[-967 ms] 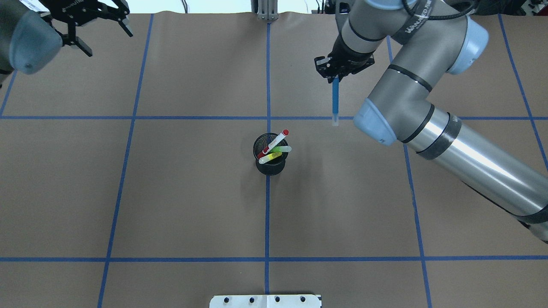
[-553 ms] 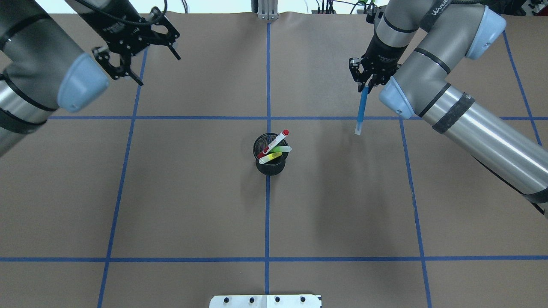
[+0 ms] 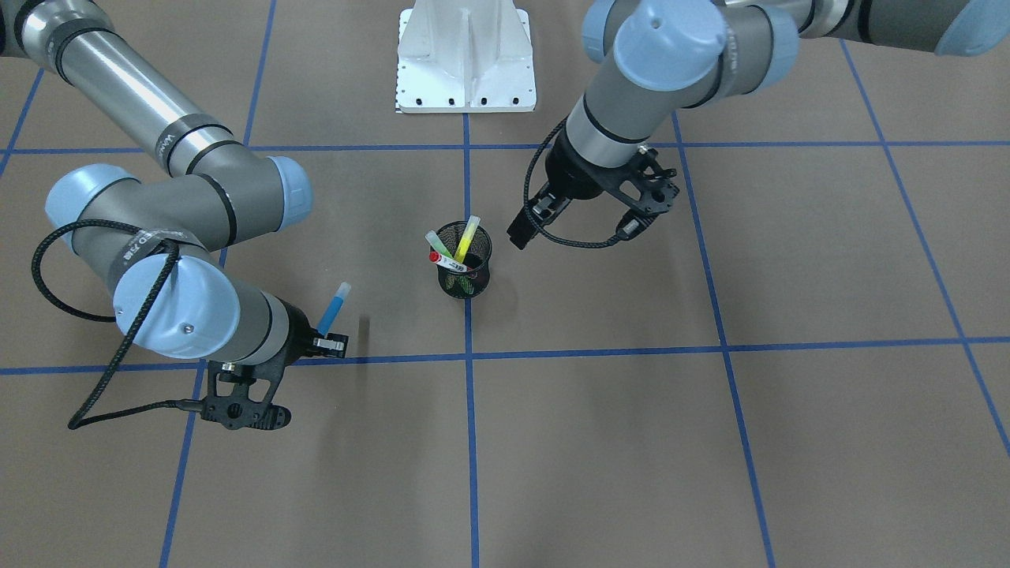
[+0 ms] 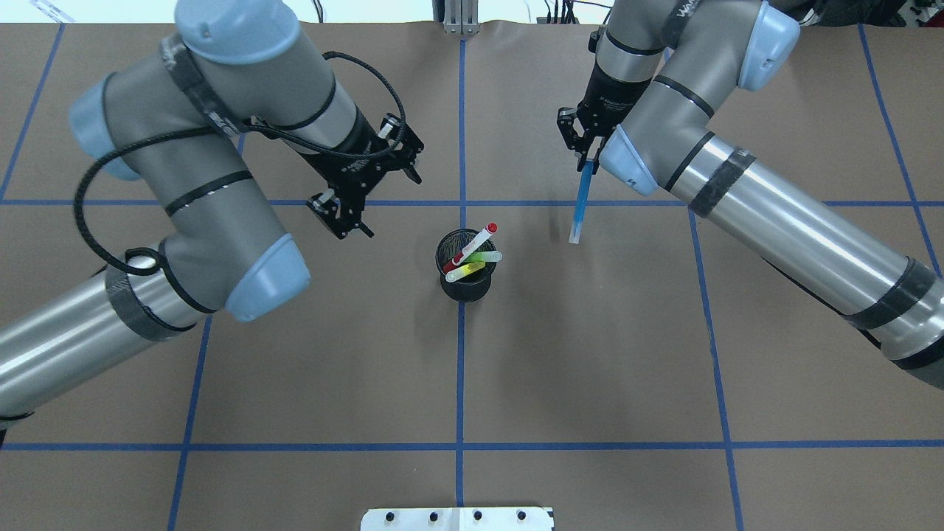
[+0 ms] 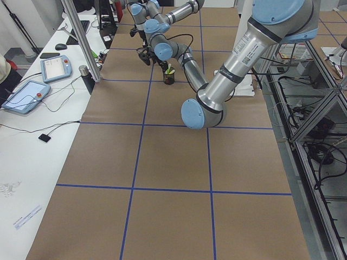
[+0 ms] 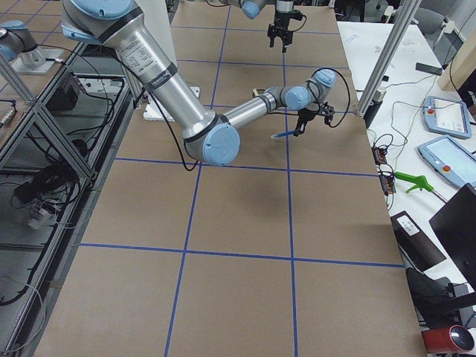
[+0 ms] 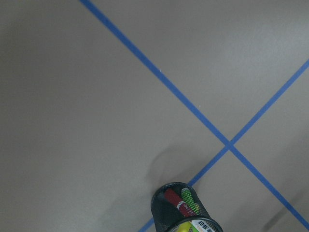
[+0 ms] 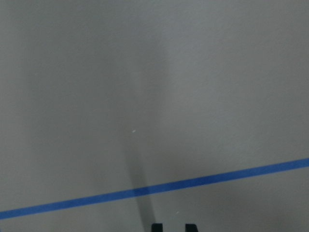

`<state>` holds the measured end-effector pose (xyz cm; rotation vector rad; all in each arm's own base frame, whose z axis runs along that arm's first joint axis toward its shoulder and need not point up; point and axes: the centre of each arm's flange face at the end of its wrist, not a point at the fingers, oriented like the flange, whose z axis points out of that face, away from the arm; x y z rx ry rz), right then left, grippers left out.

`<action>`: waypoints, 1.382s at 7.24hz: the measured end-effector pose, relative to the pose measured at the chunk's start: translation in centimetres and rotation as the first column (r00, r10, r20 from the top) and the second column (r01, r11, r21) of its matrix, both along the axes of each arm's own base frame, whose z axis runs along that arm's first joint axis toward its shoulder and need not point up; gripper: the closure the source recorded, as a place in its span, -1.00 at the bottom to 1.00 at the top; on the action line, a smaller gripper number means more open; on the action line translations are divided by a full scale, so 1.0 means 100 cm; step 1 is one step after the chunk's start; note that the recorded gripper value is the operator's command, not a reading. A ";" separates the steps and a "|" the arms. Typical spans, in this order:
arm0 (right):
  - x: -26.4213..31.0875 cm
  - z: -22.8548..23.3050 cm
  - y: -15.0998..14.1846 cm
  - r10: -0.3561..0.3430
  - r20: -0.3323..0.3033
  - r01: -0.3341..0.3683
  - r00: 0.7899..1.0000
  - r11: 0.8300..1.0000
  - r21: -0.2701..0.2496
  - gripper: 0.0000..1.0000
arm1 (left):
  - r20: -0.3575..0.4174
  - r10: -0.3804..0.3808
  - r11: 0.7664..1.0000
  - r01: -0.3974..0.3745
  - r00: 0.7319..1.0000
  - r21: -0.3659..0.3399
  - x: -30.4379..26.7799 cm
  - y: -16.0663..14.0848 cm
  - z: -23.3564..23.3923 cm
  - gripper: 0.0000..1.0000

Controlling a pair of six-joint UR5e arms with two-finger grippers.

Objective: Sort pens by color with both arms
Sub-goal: 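Lay the blue marker beside the cup while the left gripper reaches the cup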

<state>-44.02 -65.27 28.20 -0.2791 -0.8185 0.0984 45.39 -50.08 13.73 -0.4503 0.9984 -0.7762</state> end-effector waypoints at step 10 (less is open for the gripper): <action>-0.032 0.015 -0.030 -0.063 0.018 0.060 0.998 0.990 0.125 -0.49 | 0.015 -0.177 0.976 0.177 0.984 -0.126 0.138 0.028 -0.027 -0.19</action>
